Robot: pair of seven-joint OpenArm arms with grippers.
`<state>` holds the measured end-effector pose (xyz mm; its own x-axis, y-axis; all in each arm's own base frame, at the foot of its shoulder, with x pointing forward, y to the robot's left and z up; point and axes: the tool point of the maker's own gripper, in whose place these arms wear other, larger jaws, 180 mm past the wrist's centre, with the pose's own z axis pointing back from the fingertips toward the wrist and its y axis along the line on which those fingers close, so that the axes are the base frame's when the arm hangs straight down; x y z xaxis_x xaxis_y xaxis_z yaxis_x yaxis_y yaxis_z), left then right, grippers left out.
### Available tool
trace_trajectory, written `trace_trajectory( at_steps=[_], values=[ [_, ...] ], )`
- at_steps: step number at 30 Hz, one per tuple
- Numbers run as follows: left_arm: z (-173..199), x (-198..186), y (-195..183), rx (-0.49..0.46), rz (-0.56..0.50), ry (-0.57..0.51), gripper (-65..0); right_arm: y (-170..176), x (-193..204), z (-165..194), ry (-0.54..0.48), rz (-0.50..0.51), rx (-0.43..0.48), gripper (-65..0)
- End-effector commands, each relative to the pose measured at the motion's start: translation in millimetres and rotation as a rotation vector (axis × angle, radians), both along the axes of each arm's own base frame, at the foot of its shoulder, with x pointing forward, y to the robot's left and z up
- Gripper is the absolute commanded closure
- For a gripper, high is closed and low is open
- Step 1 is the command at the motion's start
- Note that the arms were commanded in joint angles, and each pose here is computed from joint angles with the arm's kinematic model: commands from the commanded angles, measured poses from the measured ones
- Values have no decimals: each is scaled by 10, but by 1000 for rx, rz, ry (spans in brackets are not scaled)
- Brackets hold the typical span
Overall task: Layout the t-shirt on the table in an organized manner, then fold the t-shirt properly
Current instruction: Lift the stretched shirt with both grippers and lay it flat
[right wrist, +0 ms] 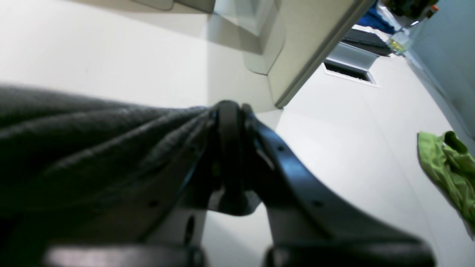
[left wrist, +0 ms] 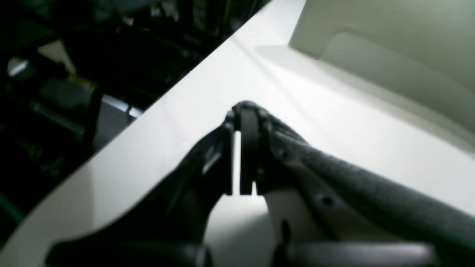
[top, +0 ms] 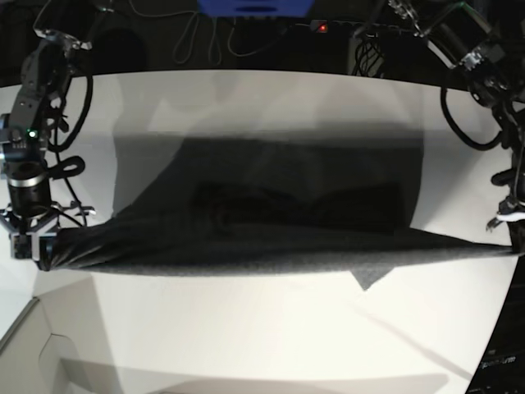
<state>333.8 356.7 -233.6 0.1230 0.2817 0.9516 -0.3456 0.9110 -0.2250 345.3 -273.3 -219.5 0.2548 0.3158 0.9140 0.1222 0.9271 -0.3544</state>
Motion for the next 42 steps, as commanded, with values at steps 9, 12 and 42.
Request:
trace_trajectory(
  at_steps=[9, 12, 42],
  values=[
    [482, 190, 18, 26, -28, -135, 0, 89, 383, 854, -238, 32, -25, 0],
    [442, 268, 44, -2, -24, -135, 0, 237, 491, 960, -256, 81, -40, 0],
    [254, 2086, -373, -37, -204, -31, 0, 69, 1881, 748, -129, 87, 174, 0]
  ],
)
